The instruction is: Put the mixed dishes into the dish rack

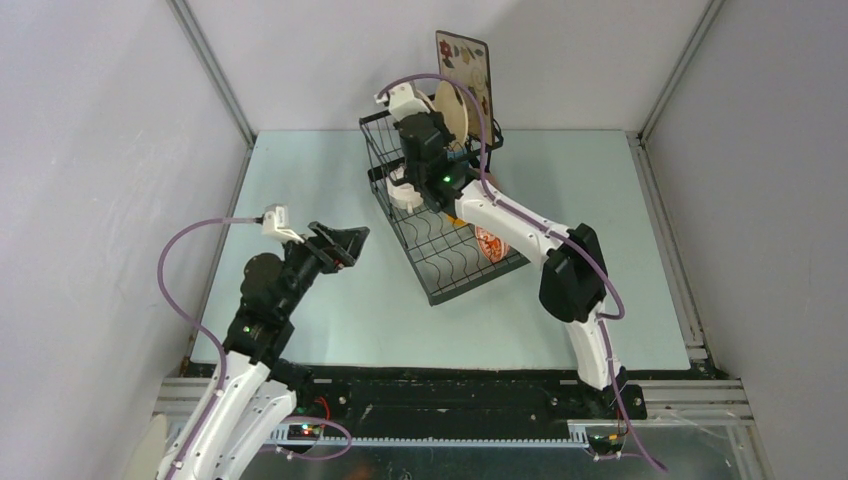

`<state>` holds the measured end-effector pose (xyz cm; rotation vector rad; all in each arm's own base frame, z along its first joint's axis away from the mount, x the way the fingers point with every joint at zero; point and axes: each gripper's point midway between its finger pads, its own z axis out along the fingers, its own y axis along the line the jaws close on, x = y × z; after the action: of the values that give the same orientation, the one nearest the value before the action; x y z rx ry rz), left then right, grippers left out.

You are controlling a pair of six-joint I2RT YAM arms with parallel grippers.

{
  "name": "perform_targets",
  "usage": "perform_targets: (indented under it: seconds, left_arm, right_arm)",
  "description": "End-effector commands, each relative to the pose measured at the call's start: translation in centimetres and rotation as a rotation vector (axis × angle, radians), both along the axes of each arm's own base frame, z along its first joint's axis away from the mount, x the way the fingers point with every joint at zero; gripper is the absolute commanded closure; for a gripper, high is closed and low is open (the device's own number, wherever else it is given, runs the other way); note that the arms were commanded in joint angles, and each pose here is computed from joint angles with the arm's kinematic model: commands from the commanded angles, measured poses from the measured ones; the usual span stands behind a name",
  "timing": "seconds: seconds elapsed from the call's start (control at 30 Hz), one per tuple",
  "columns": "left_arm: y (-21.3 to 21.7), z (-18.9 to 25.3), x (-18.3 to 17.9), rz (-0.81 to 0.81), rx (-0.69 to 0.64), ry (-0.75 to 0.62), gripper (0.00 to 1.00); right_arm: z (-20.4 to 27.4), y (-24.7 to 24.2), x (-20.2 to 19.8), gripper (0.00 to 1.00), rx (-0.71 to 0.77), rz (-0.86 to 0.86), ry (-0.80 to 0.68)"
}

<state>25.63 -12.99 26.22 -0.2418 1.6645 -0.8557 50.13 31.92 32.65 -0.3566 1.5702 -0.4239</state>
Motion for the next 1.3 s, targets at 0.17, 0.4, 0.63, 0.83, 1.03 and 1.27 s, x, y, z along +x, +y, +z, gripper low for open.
perform_targets:
  seconds: [0.17,0.4,0.63,0.83,1.03,1.27]
  left_arm:
    - [0.0,-0.1,0.2,0.006,0.014,0.008,0.11]
    - [0.2,-0.4,0.3,0.018,0.011,0.03,0.09]
    - [0.6,-1.0,0.7,0.04,0.038,0.015,0.02]
    - [2.6,-1.5,1.5,0.133,0.154,-0.025,0.0]
    - [5.7,-2.6,2.3,0.3,0.214,-0.072,0.0]
    - [9.9,-4.6,4.2,0.543,0.349,-0.132,0.0]
  right_arm:
    - [1.7,-0.3,0.2,0.36,0.108,-0.013,-0.006]
    - [6.0,0.0,-2.1,0.28,0.141,0.077,-0.027]
    - [10.3,0.5,-7.5,0.24,0.188,0.224,-0.1]
    - [10.4,-3.5,-12.0,0.2,0.249,0.288,-0.157]
    - [6.6,-12.1,-14.7,0.19,0.401,0.242,-0.104]
    - [-3.9,-24.5,-15.2,0.07,0.667,-0.008,-0.053]
